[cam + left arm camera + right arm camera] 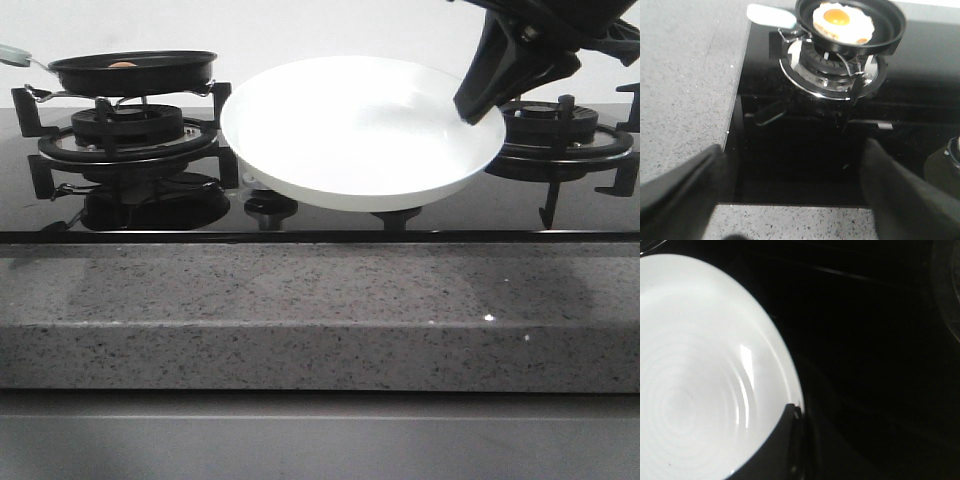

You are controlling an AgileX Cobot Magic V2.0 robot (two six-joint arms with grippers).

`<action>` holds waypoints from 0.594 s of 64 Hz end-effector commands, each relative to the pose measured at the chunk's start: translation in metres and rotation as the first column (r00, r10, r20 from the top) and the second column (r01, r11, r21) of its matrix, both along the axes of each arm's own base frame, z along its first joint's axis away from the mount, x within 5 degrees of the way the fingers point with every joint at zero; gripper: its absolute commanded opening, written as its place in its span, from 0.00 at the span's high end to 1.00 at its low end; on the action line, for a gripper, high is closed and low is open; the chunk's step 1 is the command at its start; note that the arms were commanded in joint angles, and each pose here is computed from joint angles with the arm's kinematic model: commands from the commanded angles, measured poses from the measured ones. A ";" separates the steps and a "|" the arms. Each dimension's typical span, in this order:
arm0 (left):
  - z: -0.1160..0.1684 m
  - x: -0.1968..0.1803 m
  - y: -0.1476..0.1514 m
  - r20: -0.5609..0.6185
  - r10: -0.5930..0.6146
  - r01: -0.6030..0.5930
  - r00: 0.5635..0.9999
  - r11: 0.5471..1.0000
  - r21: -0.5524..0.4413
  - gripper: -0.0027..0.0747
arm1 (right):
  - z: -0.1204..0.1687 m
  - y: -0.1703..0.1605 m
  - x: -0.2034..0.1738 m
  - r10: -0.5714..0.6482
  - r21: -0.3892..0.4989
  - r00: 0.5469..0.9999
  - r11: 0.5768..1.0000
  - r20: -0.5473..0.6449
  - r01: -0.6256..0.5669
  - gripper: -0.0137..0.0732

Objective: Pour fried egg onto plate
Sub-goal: 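Reach the left gripper to the frying pan handle and grasp it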

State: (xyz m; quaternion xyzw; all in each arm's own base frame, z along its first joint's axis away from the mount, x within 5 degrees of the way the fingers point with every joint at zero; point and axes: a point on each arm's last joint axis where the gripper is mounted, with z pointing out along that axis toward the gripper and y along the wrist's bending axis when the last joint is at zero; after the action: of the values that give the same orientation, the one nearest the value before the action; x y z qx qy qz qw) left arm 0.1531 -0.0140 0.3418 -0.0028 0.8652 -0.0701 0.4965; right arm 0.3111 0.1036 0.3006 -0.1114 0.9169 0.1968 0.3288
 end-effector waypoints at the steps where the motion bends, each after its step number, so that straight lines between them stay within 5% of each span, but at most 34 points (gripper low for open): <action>1: 0.019 0.017 0.000 0.055 0.010 -0.009 0.998 1.000 -0.021 0.16 | 0.023 -0.001 -0.001 -0.024 0.043 0.995 0.999 0.097 0.020 0.92; 19: 0.024 0.080 0.005 -0.122 0.013 -0.020 0.992 0.998 -0.052 0.16 | 0.023 -0.001 -0.001 -0.024 0.043 0.995 0.999 0.097 0.020 0.92; 38: 0.019 0.142 0.044 -0.138 -0.093 0.036 0.986 0.929 -0.369 0.17 | 0.023 -0.001 -0.001 -0.024 0.043 0.995 0.999 0.097 0.020 0.92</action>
State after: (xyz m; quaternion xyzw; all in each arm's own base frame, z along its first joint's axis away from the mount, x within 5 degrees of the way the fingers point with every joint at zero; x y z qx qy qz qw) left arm 0.2815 0.0229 0.3435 -0.0587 0.9043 -0.1920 0.3768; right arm 0.3111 0.1036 0.3006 -0.1114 0.9169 0.1968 0.3288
